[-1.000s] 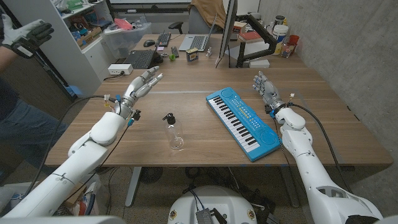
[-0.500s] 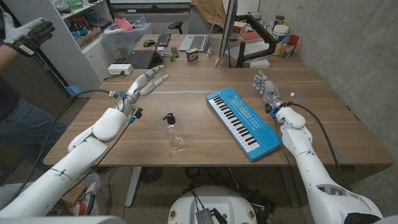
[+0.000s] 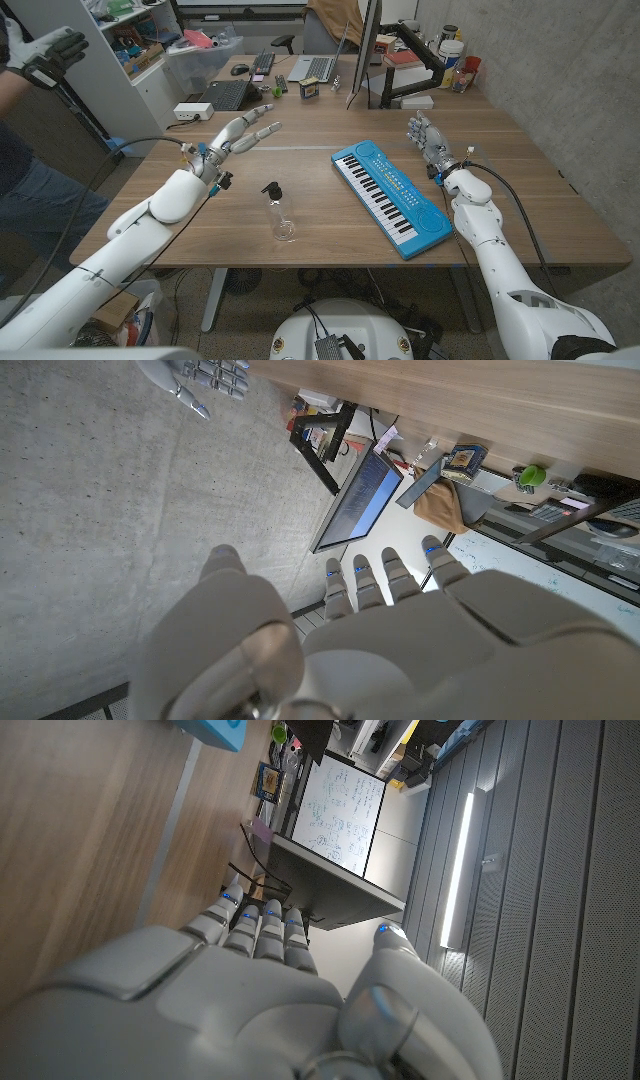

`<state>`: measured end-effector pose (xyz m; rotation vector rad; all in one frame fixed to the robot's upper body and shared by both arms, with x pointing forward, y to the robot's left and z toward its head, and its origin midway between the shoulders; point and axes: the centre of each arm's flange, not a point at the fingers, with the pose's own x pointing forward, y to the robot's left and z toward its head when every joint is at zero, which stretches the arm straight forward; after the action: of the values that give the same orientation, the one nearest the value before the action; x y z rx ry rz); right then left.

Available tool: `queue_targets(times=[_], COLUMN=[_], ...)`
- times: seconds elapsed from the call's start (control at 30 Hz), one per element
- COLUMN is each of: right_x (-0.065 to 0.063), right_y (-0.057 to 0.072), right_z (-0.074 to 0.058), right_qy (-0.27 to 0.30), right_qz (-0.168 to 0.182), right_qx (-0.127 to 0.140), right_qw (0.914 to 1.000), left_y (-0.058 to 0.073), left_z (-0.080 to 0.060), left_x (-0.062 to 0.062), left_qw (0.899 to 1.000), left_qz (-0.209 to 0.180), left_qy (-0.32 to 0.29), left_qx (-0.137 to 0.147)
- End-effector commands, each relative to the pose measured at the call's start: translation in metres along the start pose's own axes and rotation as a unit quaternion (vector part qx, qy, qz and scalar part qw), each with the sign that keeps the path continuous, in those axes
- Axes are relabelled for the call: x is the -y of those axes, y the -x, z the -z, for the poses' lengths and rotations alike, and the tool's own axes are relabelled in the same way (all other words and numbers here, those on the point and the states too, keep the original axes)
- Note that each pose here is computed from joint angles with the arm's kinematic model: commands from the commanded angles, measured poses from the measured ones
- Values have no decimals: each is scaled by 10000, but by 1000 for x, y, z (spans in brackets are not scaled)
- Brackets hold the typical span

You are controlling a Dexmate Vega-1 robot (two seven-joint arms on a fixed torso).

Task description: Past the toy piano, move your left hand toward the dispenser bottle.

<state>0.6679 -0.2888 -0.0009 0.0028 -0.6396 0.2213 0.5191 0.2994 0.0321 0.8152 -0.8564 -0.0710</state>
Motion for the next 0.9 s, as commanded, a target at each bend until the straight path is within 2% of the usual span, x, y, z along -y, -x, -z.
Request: queue_targets(times=[0.03, 0.4, 0.9], right_x=[0, -6, -5], right_y=[-3, -5, -3], right_z=[-2, -6, -10], right_qy=[-8, 44, 94], right_qz=[-40, -121, -134], right_qx=[25, 53, 91], right_qw=[10000, 9999, 9998], left_y=[5, 21, 29], left_z=[-13, -20, -32], left_x=[3, 1, -1], left_qw=[9988, 9973, 9936], left_qz=[275, 339, 488], left_qy=[-403, -653, -1015], left_qx=[48, 5, 0])
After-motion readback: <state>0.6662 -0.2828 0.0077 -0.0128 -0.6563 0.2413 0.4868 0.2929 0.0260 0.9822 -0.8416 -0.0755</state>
